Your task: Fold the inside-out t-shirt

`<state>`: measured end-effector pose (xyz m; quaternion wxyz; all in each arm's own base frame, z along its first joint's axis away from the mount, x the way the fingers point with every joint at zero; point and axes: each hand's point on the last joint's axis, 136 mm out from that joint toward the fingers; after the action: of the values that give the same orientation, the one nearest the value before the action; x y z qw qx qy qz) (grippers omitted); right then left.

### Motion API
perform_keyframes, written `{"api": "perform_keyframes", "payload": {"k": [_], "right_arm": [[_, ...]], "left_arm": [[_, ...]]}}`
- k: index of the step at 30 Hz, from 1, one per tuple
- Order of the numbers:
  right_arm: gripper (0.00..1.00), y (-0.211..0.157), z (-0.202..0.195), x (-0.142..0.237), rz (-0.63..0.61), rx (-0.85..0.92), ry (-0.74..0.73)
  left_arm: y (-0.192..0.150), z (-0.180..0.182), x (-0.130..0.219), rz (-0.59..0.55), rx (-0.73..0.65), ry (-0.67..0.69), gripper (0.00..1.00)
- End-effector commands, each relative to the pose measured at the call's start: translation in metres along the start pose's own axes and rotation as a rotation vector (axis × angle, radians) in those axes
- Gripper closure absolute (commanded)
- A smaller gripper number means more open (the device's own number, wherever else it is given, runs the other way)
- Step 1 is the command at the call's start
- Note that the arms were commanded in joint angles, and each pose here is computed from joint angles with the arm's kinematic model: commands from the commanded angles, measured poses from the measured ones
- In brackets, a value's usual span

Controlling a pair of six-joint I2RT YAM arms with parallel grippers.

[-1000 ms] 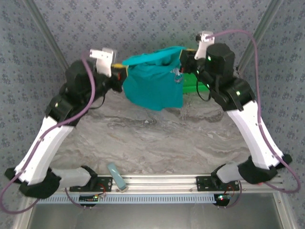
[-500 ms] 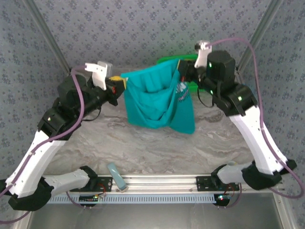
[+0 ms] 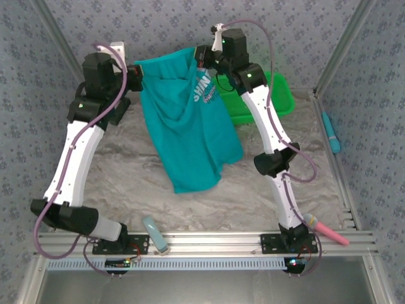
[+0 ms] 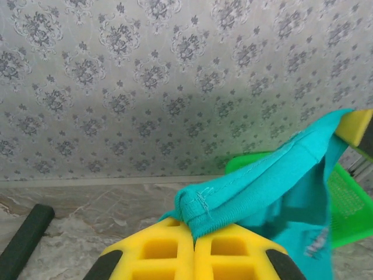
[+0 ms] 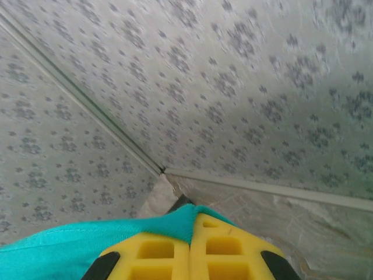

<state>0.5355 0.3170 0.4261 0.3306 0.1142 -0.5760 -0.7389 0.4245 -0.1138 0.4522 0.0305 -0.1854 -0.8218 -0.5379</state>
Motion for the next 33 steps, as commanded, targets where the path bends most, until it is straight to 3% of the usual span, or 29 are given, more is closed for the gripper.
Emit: {"api": "perform_keyframes", "payload": {"k": [1,6,11,14,18,19,20,23,25,27,28,30,33], "right_arm": [[1.00,0.067,0.017,0.044,-0.187,0.032,0.031],[1.00,0.072,0.045,0.075,-0.180,0.154,0.050],[1.00,0.049,0.063,0.093,-0.090,0.219,0.064],[1.00,-0.011,0.051,0.092,0.065,0.238,0.024],[1.00,-0.123,0.019,0.109,0.249,0.176,-0.029],[1.00,-0.151,0.012,0.117,0.287,0.158,-0.045],[1.00,-0.185,0.000,0.127,0.340,0.128,-0.077],[0.95,-0.293,-0.019,0.161,0.536,0.033,-0.135],[0.87,-0.348,-0.017,0.188,0.643,0.031,-0.148],[0.65,-0.390,-0.025,0.217,0.730,0.051,-0.224],[0.59,-0.402,-0.032,0.228,0.758,0.062,-0.263],[0.57,-0.416,-0.043,0.245,0.802,0.078,-0.315],[0.53,-0.402,-0.037,0.244,0.798,0.124,-0.282]], "left_arm": [[0.066,-0.022,0.042,-0.206,-0.069,-0.041,1.00],[0.076,-0.051,0.080,-0.319,-0.188,-0.151,1.00],[0.043,-0.040,0.098,-0.298,-0.223,-0.123,1.00],[-0.027,-0.016,0.085,-0.156,-0.165,-0.110,1.00],[-0.172,0.006,0.071,0.086,-0.034,-0.171,1.00],[-0.205,0.009,0.070,0.140,0.007,-0.182,0.92],[-0.237,0.010,0.074,0.188,0.062,-0.212,0.74],[-0.303,0.008,0.090,0.310,0.176,-0.282,0.63],[-0.325,0.011,0.104,0.364,0.234,-0.273,0.59],[-0.337,0.016,0.117,0.399,0.249,-0.264,0.53],[-0.340,0.021,0.121,0.403,0.248,-0.246,0.52],[-0.344,0.029,0.123,0.403,0.247,-0.215,0.51],[-0.347,0.032,0.116,0.420,0.231,-0.173,0.50]]}}
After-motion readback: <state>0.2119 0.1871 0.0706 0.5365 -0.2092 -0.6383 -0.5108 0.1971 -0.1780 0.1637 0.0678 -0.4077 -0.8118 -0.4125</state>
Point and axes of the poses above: each hand's point on the last joint's axis, 136 mm out from that joint toward the fingers, its own x axis back along the fingers, its own z axis along the line the jaws close on, y = z × x, and after that the axes turned 12 degrees about x, right-handed
